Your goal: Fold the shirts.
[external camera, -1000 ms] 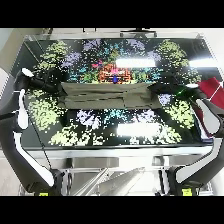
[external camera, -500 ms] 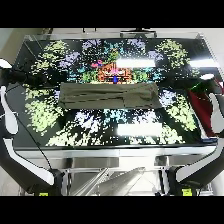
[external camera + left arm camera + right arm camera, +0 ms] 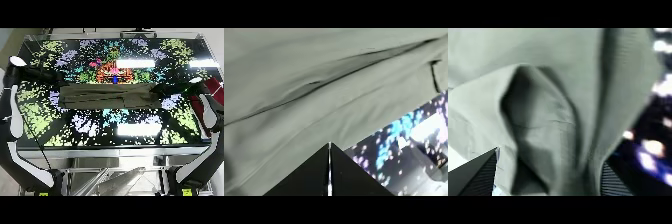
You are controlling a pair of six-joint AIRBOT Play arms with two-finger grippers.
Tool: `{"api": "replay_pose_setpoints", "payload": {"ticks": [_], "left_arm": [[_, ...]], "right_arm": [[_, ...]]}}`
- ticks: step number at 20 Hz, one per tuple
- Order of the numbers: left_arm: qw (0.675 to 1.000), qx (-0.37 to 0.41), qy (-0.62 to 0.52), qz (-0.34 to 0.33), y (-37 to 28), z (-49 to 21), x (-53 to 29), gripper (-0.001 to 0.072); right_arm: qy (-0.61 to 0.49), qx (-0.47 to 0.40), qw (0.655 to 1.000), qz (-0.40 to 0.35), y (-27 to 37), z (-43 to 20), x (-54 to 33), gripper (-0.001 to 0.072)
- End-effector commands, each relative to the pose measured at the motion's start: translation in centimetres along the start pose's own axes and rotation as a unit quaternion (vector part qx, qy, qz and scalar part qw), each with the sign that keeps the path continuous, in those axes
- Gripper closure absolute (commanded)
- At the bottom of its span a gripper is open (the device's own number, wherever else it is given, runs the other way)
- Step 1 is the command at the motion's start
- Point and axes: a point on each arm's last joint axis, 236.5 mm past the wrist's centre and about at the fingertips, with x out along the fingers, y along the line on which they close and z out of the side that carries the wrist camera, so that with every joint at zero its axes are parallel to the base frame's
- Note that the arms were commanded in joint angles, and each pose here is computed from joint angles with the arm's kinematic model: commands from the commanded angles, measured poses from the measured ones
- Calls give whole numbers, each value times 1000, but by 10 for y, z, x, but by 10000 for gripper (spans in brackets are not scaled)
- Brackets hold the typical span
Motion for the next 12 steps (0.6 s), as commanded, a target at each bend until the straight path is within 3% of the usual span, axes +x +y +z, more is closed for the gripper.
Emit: {"api": "replay_pose_setpoints", "payload": {"ticks": [1,2,3,6,12], "left_arm": [[999,39,-5,-4,-33,11,27,703],[999,47,-9,-4,-41,14,34,703],[998,56,-17,-2,-49,20,41,704],[996,82,-35,9,-68,32,67,704],[994,100,42,2,-108,2,187,705]], "right_arm": [[27,-15,999,-5,6,-11,20,15],[31,-19,999,-4,9,-12,23,228],[33,-23,999,-2,13,-12,24,570],[23,-28,999,-4,24,-2,18,689],[-17,-95,995,24,118,24,-41,689]]}}
